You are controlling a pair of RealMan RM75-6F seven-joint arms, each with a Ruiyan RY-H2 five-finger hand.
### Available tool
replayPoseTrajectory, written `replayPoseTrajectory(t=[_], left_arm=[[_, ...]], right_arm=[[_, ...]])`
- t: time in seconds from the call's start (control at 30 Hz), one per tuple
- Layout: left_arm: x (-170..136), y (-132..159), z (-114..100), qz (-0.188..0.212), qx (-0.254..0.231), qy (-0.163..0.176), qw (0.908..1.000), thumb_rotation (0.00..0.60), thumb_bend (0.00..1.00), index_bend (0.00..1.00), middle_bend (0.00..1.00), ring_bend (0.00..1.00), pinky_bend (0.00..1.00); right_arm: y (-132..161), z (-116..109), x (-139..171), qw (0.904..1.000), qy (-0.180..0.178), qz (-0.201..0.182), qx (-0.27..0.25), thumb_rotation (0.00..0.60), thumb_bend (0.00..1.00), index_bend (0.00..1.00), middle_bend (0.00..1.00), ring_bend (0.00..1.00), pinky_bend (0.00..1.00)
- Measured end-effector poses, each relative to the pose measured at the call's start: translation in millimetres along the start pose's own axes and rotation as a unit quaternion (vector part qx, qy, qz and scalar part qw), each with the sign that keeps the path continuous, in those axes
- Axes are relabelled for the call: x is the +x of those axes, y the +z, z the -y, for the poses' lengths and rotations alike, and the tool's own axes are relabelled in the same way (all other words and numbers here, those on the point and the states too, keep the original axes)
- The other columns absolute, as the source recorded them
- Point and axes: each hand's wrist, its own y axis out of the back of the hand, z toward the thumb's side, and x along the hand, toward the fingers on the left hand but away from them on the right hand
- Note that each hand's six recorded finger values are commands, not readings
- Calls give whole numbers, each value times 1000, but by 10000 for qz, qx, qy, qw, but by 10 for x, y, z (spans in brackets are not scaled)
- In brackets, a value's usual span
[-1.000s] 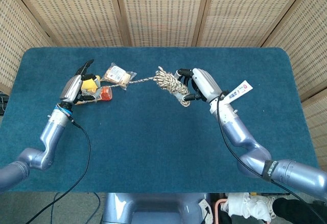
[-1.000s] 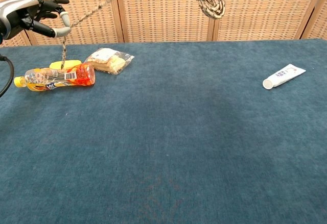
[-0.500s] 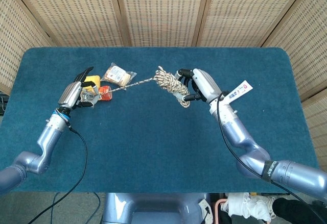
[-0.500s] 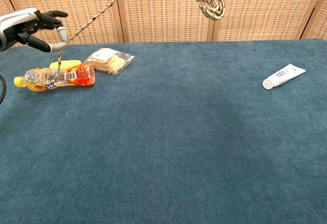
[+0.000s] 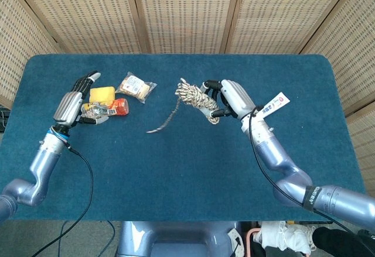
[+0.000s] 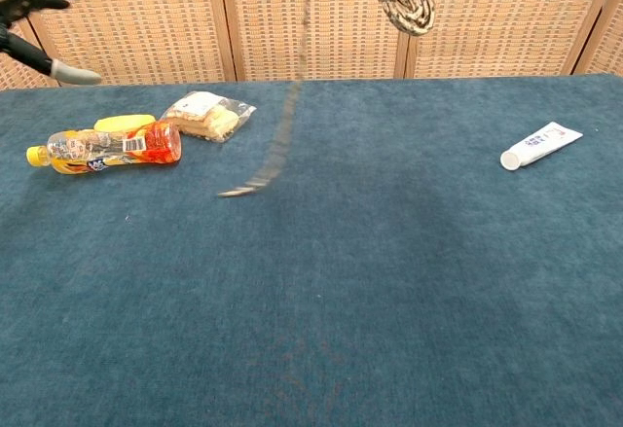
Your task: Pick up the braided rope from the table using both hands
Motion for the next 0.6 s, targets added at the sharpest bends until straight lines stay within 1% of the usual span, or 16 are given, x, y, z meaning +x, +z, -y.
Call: replayPoseTrajectory(t=[0.03, 0.1, 0.17, 0.23, 0.3, 0.4, 0.43, 0.53, 0.6], left_arm=[[-74, -14, -80, -53, 138, 97, 9998, 600, 0, 0, 0, 0, 0], [-152, -35, -162, -133, 286, 215, 9993, 600, 0, 0, 0, 0, 0], [-269, -99, -293, -317, 541, 405, 9972, 600, 0, 0, 0, 0, 0], [-408, -162, -411, -556, 800, 548, 9937, 600, 0, 0, 0, 0, 0], [-540, -199, -499, -775, 1038, 622, 9896, 600, 0, 0, 0, 0, 0], [-801, -245, -628, -1202, 1498, 693, 9789, 600, 0, 0, 0, 0, 0], [-925, -246, -665, -1390, 1670, 698, 9736, 600, 0, 0, 0, 0, 0], [-1226, -217, -734, -1867, 1965, 649, 9604, 600, 0, 0, 0, 0, 0], [-1418, -225, -773, -2173, 2037, 596, 9527, 600, 0, 0, 0, 0, 0]], right_arm=[[-4, 2, 9, 10000, 7, -13, 82, 600, 964, 662, 801, 645, 852], [-13, 4, 23, 9998, 12, -26, 183, 600, 964, 662, 801, 645, 852], [-24, 2, 36, 9996, 12, -33, 269, 600, 964, 662, 801, 645, 852], [-31, 0, 48, 9993, 17, -44, 368, 600, 964, 662, 801, 645, 852], [-33, -5, 56, 9989, 15, -63, 459, 600, 964, 662, 801, 645, 852], [-28, -15, 75, 9979, 11, -118, 635, 600, 964, 662, 801, 645, 852], [-23, -16, 85, 9971, 12, -155, 740, 600, 964, 662, 801, 645, 852], [-14, -15, 117, 9947, 28, -243, 998, 600, 964, 662, 801, 645, 852], [-11, -14, 142, 9931, 45, -287, 1135, 600, 964, 662, 801, 645, 852]])
